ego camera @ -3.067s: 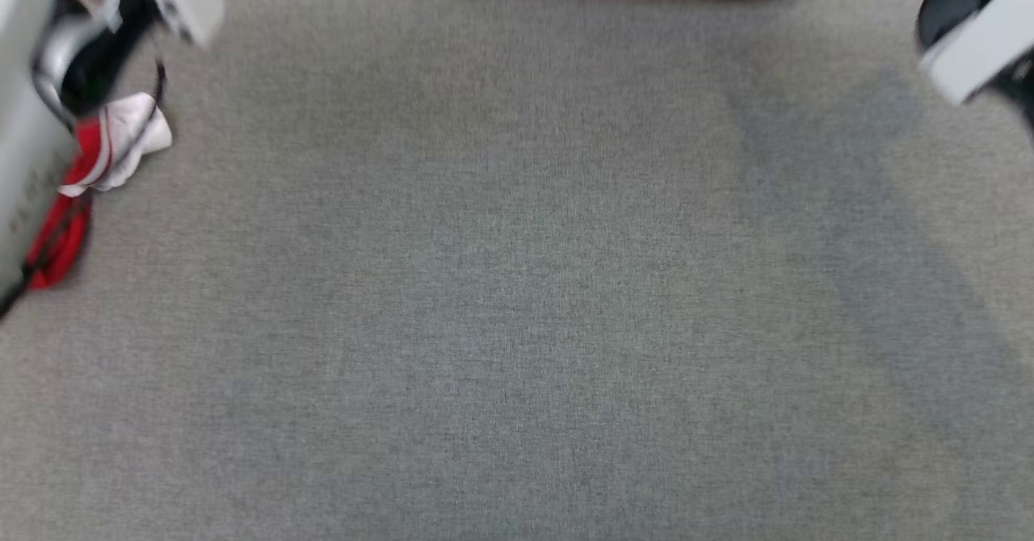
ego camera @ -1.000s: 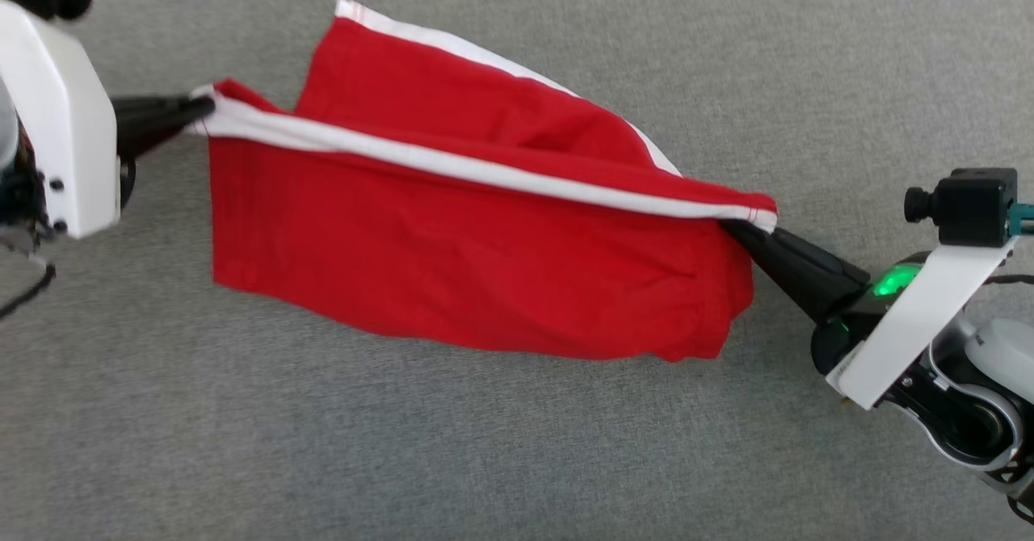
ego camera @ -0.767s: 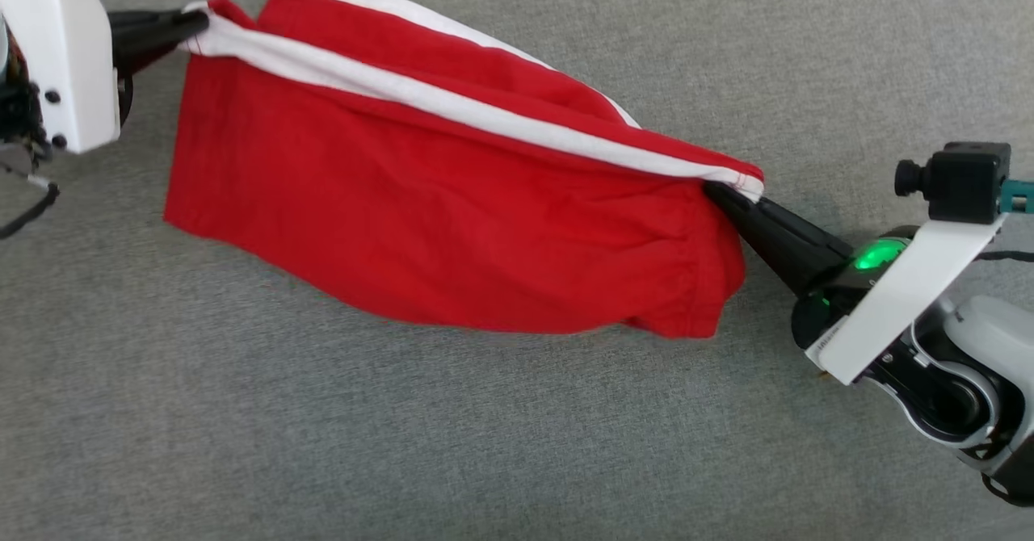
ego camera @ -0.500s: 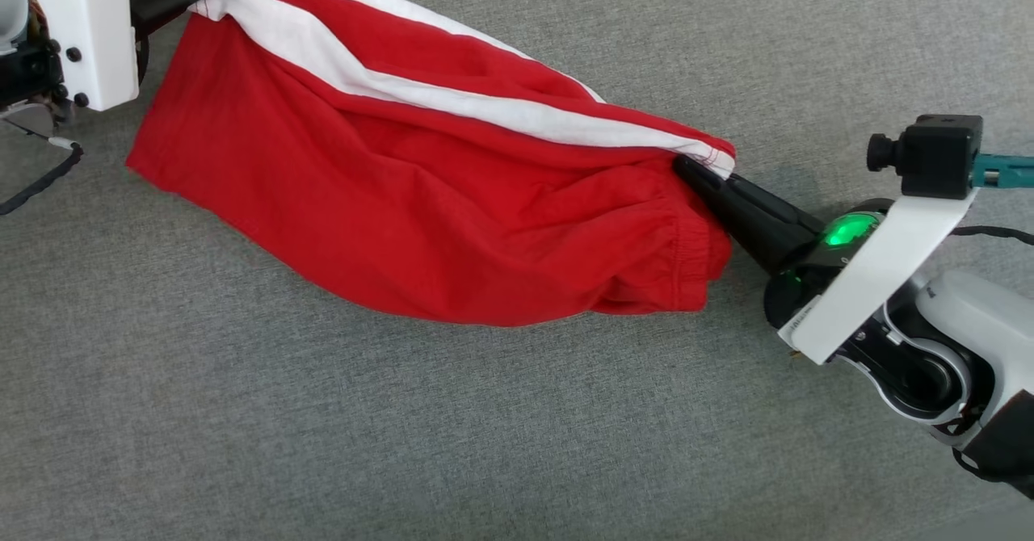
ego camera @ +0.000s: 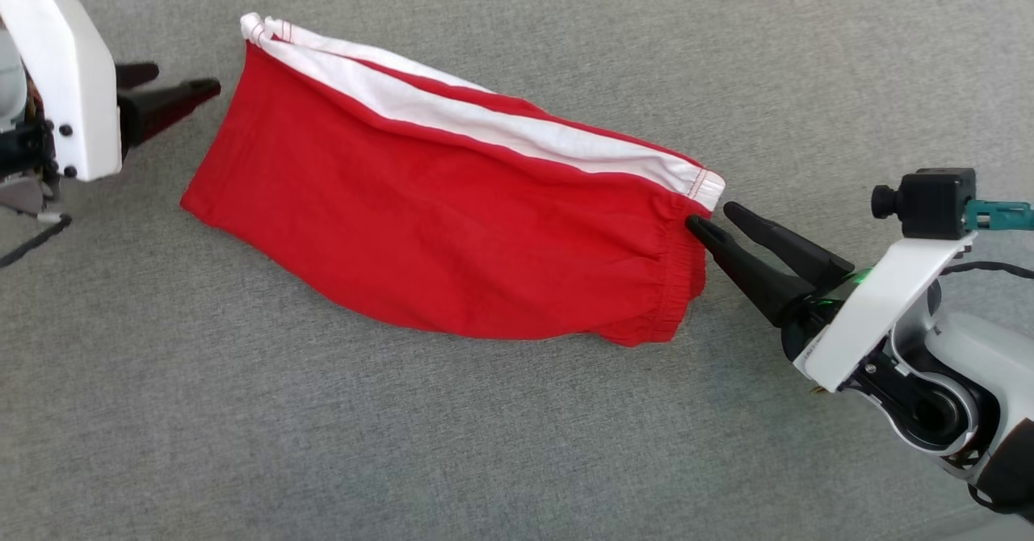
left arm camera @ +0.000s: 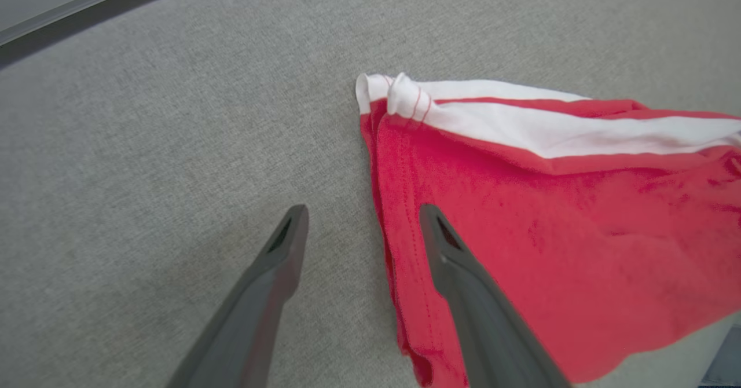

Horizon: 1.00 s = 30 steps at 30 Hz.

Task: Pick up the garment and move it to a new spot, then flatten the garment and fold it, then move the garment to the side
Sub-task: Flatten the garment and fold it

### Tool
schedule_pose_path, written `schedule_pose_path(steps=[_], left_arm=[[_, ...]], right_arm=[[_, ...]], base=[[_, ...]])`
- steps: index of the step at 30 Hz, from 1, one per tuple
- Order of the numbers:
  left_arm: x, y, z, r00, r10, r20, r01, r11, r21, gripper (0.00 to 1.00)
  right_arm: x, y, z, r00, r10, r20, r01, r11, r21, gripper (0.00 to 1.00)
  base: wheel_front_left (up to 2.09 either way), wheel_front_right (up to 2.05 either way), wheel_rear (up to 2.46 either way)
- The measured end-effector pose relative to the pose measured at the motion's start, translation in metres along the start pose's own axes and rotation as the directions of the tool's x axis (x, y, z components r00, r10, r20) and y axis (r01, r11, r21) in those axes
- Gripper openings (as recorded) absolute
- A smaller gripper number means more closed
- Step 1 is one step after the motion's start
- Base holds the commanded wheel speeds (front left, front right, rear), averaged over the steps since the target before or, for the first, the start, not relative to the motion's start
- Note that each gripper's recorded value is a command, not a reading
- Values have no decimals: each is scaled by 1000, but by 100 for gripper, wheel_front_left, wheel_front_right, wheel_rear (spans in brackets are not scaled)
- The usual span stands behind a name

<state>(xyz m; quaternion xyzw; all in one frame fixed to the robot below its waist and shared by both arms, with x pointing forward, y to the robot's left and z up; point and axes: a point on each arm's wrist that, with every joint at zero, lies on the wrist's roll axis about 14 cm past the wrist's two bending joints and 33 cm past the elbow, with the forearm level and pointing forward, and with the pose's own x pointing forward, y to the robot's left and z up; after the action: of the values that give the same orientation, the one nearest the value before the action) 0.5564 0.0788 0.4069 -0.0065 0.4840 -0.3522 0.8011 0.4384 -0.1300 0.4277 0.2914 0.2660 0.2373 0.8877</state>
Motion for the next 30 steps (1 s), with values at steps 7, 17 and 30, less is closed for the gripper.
schedule_pose_path(steps=[7,17,30], left_arm=[[19,-12,-25,995,-57,-86,55,998,-23,100],[43,-35,-29,972,-174,-156,164,984,-75,100],[17,-35,-45,980,-144,-135,130,985,-113,0]], right_arm=[[-14,-5,6,999,-27,43,27,1000,16,100],[-34,-23,23,988,-94,121,94,996,7,100],[-43,-22,27,983,-100,153,101,995,2,100]], base=[[0,0,0],[0,0,0],[0,0,0]])
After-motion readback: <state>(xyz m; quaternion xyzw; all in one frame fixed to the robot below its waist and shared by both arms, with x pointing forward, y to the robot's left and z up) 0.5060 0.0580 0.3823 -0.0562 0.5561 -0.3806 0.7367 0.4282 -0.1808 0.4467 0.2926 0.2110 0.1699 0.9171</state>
